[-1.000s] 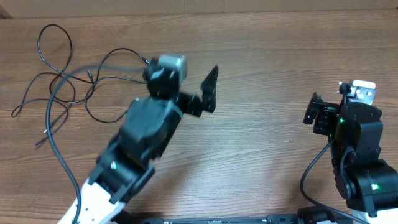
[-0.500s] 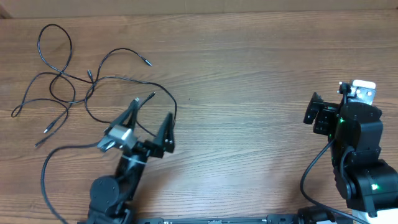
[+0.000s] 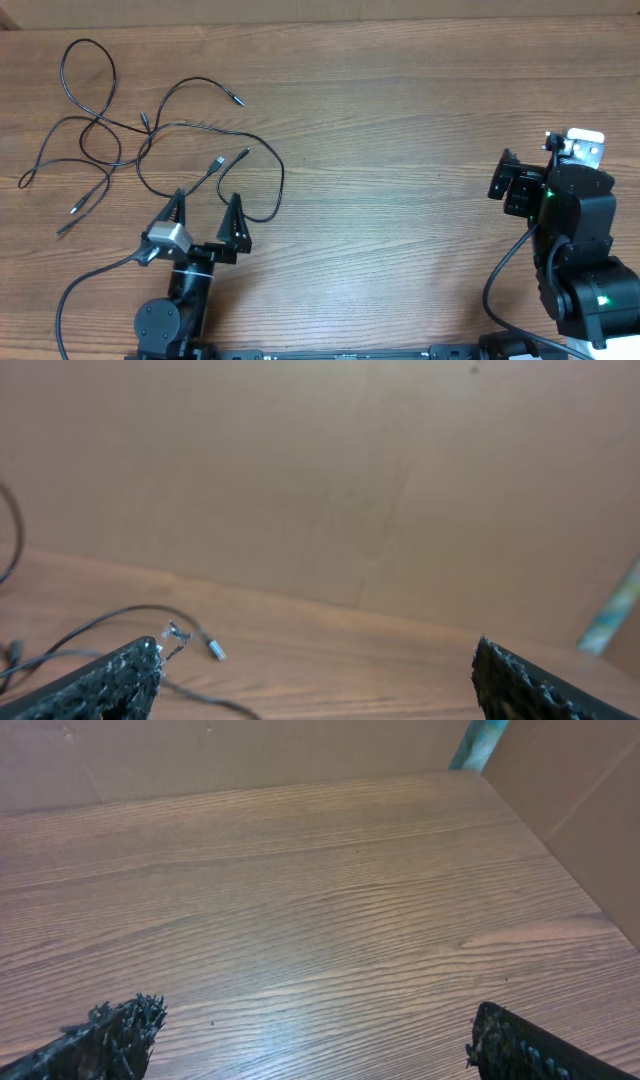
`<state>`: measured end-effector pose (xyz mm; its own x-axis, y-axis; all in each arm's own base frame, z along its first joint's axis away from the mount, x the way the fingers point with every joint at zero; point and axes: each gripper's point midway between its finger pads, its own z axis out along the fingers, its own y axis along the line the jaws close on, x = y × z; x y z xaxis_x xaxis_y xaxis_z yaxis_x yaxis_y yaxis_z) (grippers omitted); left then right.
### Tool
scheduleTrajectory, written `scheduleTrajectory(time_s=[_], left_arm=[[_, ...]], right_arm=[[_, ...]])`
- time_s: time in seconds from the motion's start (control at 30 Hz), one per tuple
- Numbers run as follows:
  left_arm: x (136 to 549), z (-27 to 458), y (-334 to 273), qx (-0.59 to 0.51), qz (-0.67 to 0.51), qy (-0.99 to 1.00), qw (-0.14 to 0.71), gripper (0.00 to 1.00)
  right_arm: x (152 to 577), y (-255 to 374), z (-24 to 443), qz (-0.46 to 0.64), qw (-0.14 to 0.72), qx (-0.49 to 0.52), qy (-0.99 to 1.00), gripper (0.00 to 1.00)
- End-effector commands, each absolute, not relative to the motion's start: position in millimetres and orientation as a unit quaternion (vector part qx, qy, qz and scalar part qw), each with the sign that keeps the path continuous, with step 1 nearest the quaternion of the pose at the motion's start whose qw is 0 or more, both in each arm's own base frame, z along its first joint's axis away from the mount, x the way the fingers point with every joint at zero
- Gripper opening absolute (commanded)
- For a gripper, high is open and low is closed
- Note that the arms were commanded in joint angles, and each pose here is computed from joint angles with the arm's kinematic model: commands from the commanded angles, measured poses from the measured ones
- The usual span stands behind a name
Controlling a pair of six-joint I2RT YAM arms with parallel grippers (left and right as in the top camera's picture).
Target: Untangle cables
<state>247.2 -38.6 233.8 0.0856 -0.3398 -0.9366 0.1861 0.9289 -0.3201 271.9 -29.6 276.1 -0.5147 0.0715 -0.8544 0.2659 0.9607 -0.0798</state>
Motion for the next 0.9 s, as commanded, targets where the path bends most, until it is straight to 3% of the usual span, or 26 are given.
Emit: scheduleTrajectory(time_s=[0.0,0.5,0.87], left_arm=[[245.4,217.5,-33.9,-0.066,-0.176,0.659,0.728,0.99],[244.5,155.3,-27.0,-0.05,-0.123,0.733,0.667,1.0],[244.2,155.5,-29.7,0.014,-0.075,0.734,0.675,0.99]], right_arm=[[272.7,-30.4,289.5,-0.097,0.498,0.105,0.856,1.0],[272.7,-30.4,289.5,-0.097,0.498,0.105,0.856,1.0],[272.7,-30.4,289.5,-0.097,0.498,0.105,0.856,1.0]])
